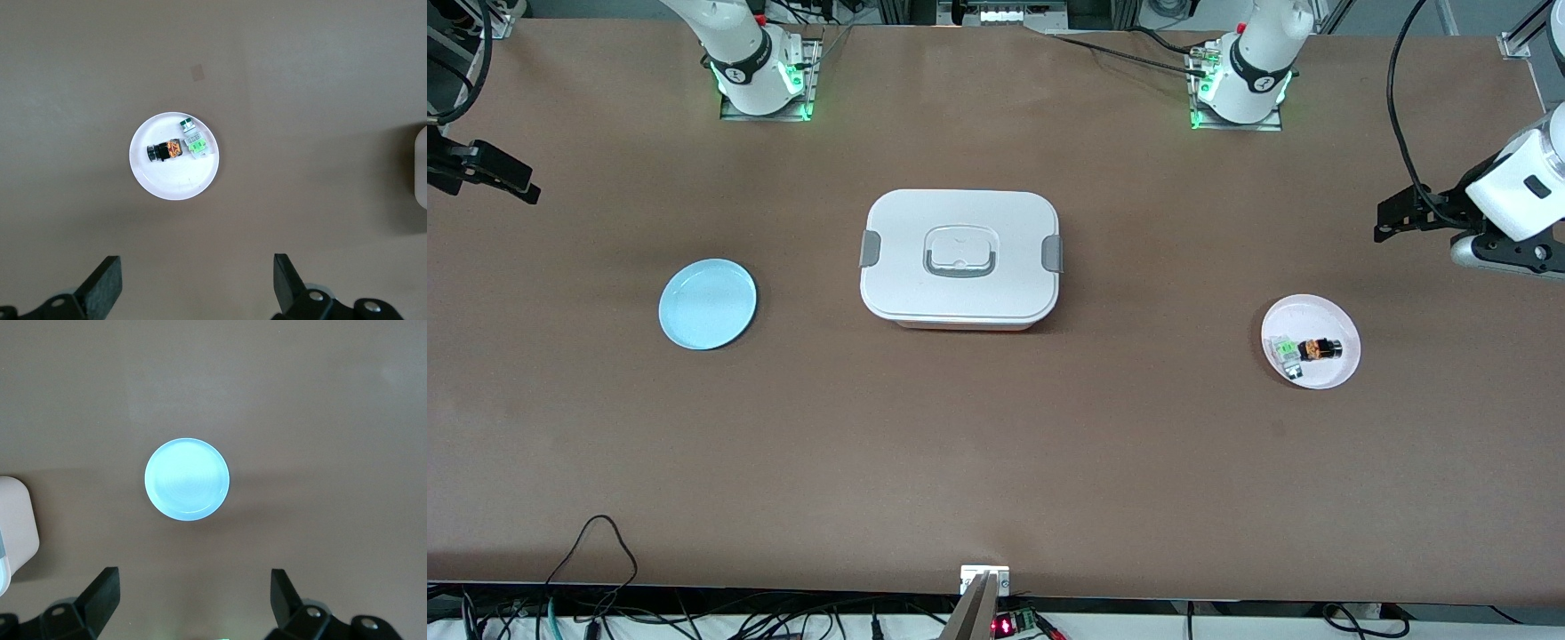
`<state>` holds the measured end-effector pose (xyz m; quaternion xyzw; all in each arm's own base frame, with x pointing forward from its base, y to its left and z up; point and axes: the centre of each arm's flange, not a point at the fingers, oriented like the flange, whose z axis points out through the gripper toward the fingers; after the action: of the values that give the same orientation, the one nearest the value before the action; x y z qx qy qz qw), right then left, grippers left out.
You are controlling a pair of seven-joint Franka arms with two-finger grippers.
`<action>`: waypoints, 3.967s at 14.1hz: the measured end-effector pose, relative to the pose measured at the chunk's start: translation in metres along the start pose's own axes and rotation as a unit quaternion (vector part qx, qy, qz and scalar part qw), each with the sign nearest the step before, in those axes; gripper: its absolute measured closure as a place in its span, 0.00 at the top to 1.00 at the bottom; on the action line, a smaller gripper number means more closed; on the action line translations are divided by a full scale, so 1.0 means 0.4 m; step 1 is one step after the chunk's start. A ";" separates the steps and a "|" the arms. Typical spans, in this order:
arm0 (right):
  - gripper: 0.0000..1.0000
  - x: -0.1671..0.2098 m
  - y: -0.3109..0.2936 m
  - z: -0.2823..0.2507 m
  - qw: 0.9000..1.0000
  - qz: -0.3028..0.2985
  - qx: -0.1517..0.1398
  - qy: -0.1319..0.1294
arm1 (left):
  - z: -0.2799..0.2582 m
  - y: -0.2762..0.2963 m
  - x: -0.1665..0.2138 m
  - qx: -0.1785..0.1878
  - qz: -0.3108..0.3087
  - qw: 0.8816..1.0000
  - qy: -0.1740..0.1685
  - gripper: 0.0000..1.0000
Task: Transfer orange switch to right arm and place
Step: 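Move the left gripper toward the small white plate of switches, then lower the left gripper onto the black-and-orange switch on the plate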
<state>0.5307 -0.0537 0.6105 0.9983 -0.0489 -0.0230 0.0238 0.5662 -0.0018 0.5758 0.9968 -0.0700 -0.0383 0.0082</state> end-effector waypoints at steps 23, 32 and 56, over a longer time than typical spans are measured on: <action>1.00 -0.016 -0.005 -0.011 1.000 -0.002 0.000 -0.020 | 0.092 -0.042 0.016 -0.023 -0.025 0.998 -0.055 1.00; 1.00 -0.020 -0.005 -0.008 1.000 -0.002 0.000 -0.028 | 0.407 -0.163 0.061 0.017 -0.024 1.000 0.002 1.00; 1.00 0.004 -0.011 0.010 1.000 -0.003 -0.002 -0.029 | 0.929 -0.233 0.088 -0.002 -0.118 0.992 0.038 1.00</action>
<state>0.5326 -0.0496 0.6062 0.9973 -0.0469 -0.0518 0.0244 0.5852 0.0812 0.2006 0.9988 0.0486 -0.0015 0.0085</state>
